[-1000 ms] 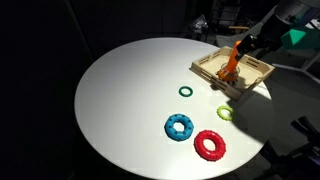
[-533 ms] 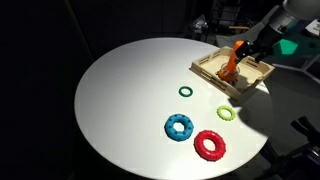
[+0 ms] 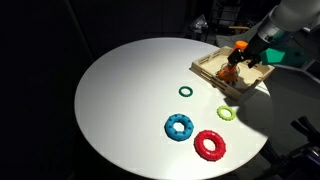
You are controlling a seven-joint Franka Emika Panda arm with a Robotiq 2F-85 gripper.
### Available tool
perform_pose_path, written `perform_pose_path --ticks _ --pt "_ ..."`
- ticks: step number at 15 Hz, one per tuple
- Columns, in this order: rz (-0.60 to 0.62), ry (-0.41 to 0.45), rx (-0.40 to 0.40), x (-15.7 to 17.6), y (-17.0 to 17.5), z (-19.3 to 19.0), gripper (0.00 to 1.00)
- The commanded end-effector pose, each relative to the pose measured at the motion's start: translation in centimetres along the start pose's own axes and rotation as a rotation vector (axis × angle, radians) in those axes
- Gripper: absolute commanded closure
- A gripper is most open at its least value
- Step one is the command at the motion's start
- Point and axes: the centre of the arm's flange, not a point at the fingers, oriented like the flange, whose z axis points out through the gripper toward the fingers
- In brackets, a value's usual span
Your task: Remove the circular object from the orange object
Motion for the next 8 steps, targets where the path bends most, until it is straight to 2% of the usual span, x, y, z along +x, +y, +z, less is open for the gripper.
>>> perform_pose_path --ticks 1,8 --pt "0.008 0.024 -0.007 0.3 -0.9 1.5 0.00" --pt "0.010 0.032 -0.030 0.4 -1.1 3.2 0.00"
